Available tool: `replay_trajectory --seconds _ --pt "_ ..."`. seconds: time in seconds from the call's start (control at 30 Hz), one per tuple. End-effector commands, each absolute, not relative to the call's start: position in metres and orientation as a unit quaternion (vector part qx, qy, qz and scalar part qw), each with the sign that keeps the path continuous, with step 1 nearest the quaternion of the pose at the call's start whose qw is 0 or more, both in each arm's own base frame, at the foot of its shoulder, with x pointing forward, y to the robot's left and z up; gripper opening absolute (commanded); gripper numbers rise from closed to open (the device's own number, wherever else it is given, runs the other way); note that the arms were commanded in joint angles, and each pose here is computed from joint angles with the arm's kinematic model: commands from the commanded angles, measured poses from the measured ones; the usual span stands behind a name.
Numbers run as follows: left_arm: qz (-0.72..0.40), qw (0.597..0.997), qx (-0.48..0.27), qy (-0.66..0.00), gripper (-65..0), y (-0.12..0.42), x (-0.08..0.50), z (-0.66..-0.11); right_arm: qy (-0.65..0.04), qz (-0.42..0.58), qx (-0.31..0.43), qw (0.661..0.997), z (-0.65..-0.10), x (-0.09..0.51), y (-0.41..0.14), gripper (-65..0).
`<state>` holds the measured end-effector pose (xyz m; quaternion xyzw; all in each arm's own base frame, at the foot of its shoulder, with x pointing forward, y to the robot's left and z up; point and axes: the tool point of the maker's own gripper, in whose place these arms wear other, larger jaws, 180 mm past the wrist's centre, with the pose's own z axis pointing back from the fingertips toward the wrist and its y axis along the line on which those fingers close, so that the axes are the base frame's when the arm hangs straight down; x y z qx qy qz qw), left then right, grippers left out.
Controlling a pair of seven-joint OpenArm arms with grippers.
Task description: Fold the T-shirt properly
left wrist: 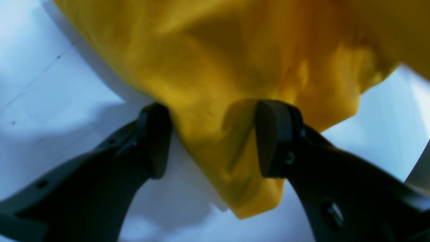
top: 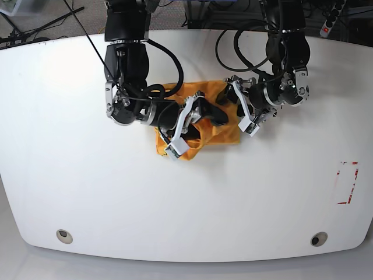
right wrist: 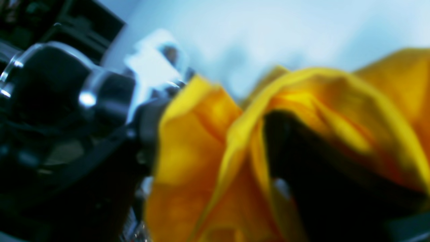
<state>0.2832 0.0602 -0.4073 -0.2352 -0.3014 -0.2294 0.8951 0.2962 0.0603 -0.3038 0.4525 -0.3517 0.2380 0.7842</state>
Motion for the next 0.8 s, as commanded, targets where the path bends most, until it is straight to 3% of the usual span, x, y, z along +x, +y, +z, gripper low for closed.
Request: replay_trajectory --seconds 0.0,0.17,0.3,0.77 --pt "-0.230 0.892 -0.231 -0.313 -28.6 0.062 0.290 -0.400 -0.377 0.248 0.477 0.754 -0.282 0.301 0.076 -20.5" --pt "-0.170 0.893 -0.238 -0.343 -24.4 0.089 0.299 -0.390 -0.367 0.293 0.478 0.742 -0.277 0.293 0.094 -13.5" --pt "-0.121 0.881 -0.260 -0.377 -20.8 0.109 0.306 -0.375 -0.367 0.300 0.479 0.738 -0.275 0.291 0.096 -13.2" --pt "-0.066 0.868 -0.249 -0.424 -21.0 0.199 0.297 -0.346 -0.366 0.355 0.461 0.726 -0.269 0.282 0.101 -13.2"
